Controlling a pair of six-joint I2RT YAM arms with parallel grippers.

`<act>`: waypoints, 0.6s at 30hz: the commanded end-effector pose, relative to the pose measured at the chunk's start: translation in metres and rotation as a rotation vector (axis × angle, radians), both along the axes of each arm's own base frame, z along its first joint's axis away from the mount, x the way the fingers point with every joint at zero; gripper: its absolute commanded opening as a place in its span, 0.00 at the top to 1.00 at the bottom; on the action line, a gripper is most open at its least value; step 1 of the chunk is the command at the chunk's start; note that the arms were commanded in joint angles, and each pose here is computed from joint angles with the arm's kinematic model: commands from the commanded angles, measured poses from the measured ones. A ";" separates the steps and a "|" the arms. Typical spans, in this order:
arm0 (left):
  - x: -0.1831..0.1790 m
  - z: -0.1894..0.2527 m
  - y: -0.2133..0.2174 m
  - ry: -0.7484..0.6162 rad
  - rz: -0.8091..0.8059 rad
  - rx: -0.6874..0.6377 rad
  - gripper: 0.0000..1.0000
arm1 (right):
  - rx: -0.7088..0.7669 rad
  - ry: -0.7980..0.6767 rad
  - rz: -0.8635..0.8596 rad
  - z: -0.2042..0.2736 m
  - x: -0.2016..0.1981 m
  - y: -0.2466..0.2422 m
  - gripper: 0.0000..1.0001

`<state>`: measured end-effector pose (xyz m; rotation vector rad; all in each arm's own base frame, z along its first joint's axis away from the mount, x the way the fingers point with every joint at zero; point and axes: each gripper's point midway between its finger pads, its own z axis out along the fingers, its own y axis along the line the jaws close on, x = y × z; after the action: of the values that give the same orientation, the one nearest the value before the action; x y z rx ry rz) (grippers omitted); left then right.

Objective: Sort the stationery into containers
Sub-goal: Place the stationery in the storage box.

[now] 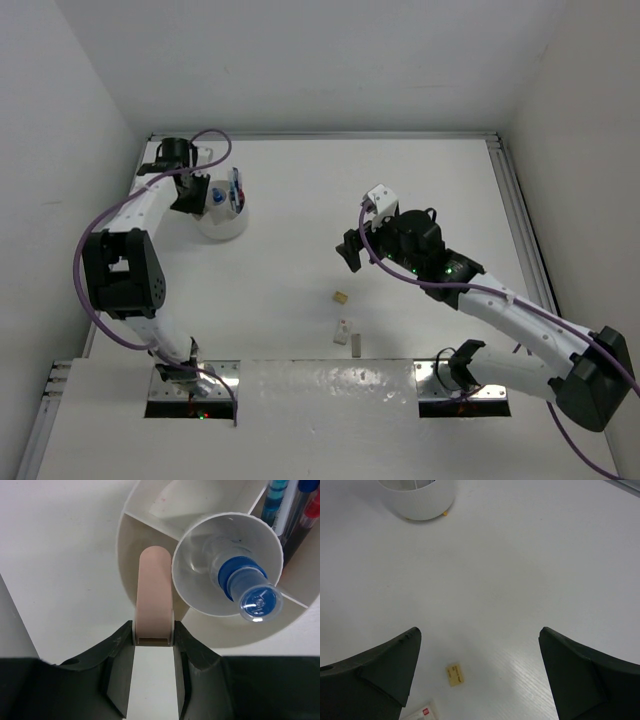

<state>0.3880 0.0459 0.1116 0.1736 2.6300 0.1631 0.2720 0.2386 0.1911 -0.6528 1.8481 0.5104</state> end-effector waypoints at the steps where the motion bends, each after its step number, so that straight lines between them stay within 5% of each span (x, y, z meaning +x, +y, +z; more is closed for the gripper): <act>1: 0.005 0.007 -0.001 0.024 0.033 -0.002 1.00 | 0.027 -0.024 -0.011 0.009 0.000 -0.001 0.01; 2: 0.004 0.007 0.000 0.032 0.041 -0.003 1.00 | 0.028 -0.025 -0.011 0.009 0.000 -0.001 0.01; 9: 0.014 0.019 -0.003 -0.022 0.066 -0.025 0.54 | 0.024 -0.017 -0.005 0.007 -0.002 -0.001 0.01; 18: 0.032 0.068 -0.005 -0.189 0.063 -0.042 0.51 | 0.027 -0.012 0.000 0.005 -0.004 0.001 0.01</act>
<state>0.3977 0.0447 0.1209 0.0938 2.6453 0.1494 0.2695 0.2372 0.1875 -0.6512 1.8551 0.5111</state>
